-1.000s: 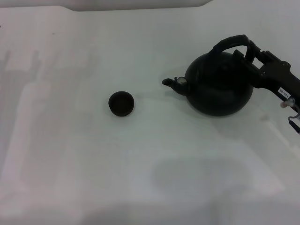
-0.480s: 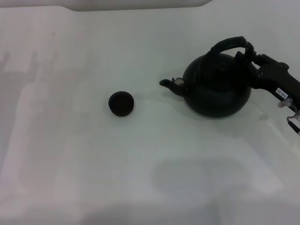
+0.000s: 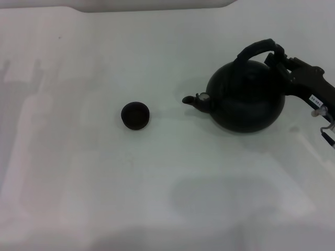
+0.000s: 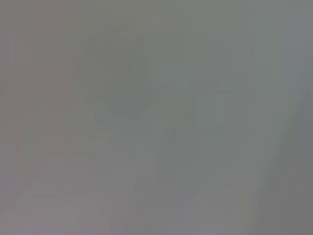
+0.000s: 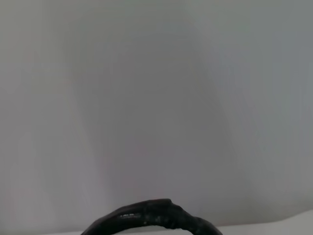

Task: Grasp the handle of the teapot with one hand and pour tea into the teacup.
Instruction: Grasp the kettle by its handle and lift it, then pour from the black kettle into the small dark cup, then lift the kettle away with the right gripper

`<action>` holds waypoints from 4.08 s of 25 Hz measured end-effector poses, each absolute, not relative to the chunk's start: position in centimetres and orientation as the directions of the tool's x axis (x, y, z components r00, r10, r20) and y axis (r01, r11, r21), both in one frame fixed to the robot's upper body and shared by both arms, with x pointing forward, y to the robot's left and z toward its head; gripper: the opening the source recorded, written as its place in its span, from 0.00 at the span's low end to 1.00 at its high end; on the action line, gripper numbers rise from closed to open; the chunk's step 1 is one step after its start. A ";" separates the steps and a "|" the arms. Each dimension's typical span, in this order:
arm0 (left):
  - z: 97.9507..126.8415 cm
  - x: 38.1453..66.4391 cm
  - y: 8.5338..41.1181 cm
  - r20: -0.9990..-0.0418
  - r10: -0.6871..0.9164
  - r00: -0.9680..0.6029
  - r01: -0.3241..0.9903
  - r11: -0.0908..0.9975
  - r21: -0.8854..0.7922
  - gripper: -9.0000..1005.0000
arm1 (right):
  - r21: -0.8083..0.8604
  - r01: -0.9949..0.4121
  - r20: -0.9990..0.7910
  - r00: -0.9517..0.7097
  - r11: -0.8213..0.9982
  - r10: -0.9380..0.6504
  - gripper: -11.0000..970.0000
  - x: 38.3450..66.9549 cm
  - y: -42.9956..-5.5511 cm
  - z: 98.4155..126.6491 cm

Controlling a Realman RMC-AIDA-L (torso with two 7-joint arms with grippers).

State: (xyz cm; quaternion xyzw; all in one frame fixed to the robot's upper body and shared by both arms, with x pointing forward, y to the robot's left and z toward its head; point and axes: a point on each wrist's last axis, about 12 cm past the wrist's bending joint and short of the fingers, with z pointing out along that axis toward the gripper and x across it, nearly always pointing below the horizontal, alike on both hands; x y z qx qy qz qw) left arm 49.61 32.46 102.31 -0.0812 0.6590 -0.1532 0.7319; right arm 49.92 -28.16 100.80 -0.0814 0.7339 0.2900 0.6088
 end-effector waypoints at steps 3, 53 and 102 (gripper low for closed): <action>102.3 49.6 32.4 -0.940 -0.330 0.081 0.118 0.940 -0.320 0.80 | 0.331 -0.484 -0.941 -0.235 0.810 0.244 0.23 50.1 -27.8 101.1; 101.8 49.5 32.0 -0.938 -0.344 0.041 0.136 0.932 -0.336 0.80 | -0.144 -0.657 -0.990 0.091 0.740 -0.112 0.20 55.6 -20.6 104.8; 101.7 49.7 32.0 -0.939 -0.344 0.026 0.123 0.933 -0.339 0.80 | -0.418 -0.633 -0.908 0.290 0.651 -0.301 0.18 55.7 -18.9 105.2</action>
